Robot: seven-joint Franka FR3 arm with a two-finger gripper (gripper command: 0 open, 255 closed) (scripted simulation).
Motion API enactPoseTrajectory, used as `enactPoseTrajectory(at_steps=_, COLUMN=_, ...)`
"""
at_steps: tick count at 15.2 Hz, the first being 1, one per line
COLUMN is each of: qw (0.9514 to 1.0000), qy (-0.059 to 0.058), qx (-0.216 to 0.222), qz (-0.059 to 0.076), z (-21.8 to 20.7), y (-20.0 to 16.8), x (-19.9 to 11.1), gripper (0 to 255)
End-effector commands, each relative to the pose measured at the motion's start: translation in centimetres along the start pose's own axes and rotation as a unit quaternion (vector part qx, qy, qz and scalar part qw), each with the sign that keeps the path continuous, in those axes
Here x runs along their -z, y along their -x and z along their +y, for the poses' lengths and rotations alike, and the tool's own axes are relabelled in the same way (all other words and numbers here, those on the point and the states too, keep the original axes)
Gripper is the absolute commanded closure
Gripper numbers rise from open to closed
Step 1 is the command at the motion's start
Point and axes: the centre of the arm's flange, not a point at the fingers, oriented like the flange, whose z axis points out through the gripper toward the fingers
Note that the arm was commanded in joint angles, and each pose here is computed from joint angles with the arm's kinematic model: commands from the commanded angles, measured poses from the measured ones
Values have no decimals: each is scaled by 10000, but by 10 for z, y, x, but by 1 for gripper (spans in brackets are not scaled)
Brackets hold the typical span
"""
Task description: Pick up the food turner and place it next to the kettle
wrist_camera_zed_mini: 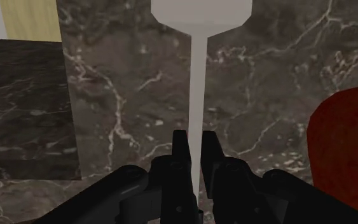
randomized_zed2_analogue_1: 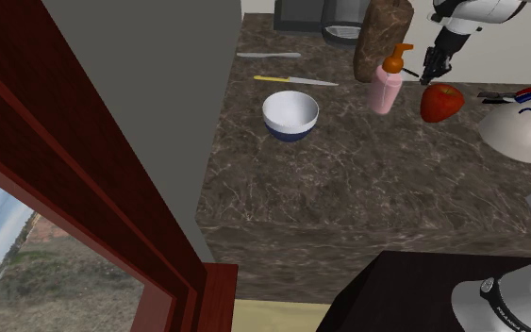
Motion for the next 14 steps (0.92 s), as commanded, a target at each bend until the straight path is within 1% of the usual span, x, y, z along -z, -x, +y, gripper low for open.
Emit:
enactPoseTrajectory(at_steps=1, qw=10000, qy=-14, qx=-6, qz=-6, z=-1, y=1, x=-12, gripper=255)
enactPoseTrajectory(at_steps=5, qw=10000, qy=-14, qx=-6, qz=-6, z=-1, y=3, x=-35, gripper=255)
enactPoseTrajectory(at_steps=13, qw=10000, qy=-14, qx=-6, qz=-6, z=-1, y=3, x=-35, gripper=255)
enactPoseTrajectory(at_steps=14, qw=10000, qy=-14, qx=-6, qz=-6, z=-1, y=3, x=-35, gripper=0)
